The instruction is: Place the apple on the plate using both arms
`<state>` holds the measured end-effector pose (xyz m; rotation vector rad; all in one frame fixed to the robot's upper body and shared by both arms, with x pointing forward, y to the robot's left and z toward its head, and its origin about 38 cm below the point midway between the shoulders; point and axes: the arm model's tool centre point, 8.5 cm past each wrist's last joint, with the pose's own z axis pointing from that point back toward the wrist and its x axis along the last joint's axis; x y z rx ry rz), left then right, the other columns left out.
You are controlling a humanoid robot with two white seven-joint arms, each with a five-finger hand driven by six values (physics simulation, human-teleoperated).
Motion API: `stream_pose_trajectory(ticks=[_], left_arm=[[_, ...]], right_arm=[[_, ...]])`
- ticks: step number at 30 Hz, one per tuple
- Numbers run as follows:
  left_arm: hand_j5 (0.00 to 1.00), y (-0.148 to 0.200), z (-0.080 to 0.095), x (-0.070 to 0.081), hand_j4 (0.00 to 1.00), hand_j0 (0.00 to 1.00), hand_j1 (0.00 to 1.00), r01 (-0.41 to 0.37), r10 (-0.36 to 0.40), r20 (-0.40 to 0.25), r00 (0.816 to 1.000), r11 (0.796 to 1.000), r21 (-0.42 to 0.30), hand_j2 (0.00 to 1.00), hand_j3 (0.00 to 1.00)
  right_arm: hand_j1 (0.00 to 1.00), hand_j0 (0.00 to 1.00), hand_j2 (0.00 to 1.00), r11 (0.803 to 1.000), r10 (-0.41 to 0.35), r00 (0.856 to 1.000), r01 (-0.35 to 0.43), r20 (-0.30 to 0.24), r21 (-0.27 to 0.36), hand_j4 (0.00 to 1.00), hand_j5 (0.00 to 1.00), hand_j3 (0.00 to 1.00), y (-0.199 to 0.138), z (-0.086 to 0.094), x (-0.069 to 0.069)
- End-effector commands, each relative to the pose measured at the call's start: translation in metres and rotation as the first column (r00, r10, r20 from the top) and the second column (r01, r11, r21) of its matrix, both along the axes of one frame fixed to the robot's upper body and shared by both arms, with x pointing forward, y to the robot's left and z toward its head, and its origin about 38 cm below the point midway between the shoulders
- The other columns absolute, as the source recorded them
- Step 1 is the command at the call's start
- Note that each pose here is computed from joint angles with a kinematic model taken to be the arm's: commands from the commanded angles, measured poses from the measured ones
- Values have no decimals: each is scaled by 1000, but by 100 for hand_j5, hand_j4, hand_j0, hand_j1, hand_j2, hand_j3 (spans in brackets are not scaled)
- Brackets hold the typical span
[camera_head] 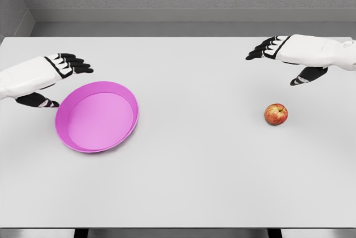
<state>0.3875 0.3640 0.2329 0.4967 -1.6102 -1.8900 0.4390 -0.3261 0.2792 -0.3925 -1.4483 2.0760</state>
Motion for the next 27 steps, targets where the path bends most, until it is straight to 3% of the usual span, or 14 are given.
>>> stream_pose_trajectory(ticks=[1,7,8,9,12,14,18,21,25,27], left_arm=[[100,-1,-1,0,100,100,100,3,-2,-11,1000,1000,4,100,100],[100,-1,-1,0,100,100,100,1,-1,-11,1000,1000,6,100,100],[100,-1,-1,0,100,100,100,1,-1,-11,1000,1000,6,100,100],[100,0,0,1,100,100,100,1,-1,-9,1000,1000,6,100,100],[100,-3,-2,2,100,100,100,23,-15,-76,997,995,99,100,100],[100,-3,0,3,100,100,100,20,-13,-70,997,995,99,100,100],[100,-2,1,3,100,100,100,20,-13,-73,997,994,108,100,100],[100,-1,3,3,100,100,100,17,-10,-68,998,994,107,100,100],[100,-1,3,3,100,100,100,16,-9,-67,998,994,107,100,100],[100,0,5,4,100,100,100,13,-6,-64,998,994,109,100,100]], right_arm=[[100,100,100,1000,-1,1000,1,-1,7,100,100,100,1,1,0],[100,100,100,1000,1,1000,-1,16,-3,100,100,100,0,7,0],[100,100,100,1000,-22,998,21,63,12,100,100,100,-7,26,4],[100,100,100,999,-36,997,35,66,24,100,100,100,-12,27,3],[100,100,100,995,-101,993,102,57,-16,100,100,100,-41,29,1],[100,100,100,994,-106,993,107,51,-18,100,100,100,-44,28,0],[100,100,100,994,-105,993,105,-53,-4,100,100,100,-44,-12,-10],[100,100,100,987,-124,986,135,-113,92,100,100,100,-52,-17,-11],[100,100,100,980,-139,979,158,-150,121,100,100,100,-56,-28,-10],[100,100,100,972,-127,971,163,-203,168,100,100,100,-55,-40,-14]])
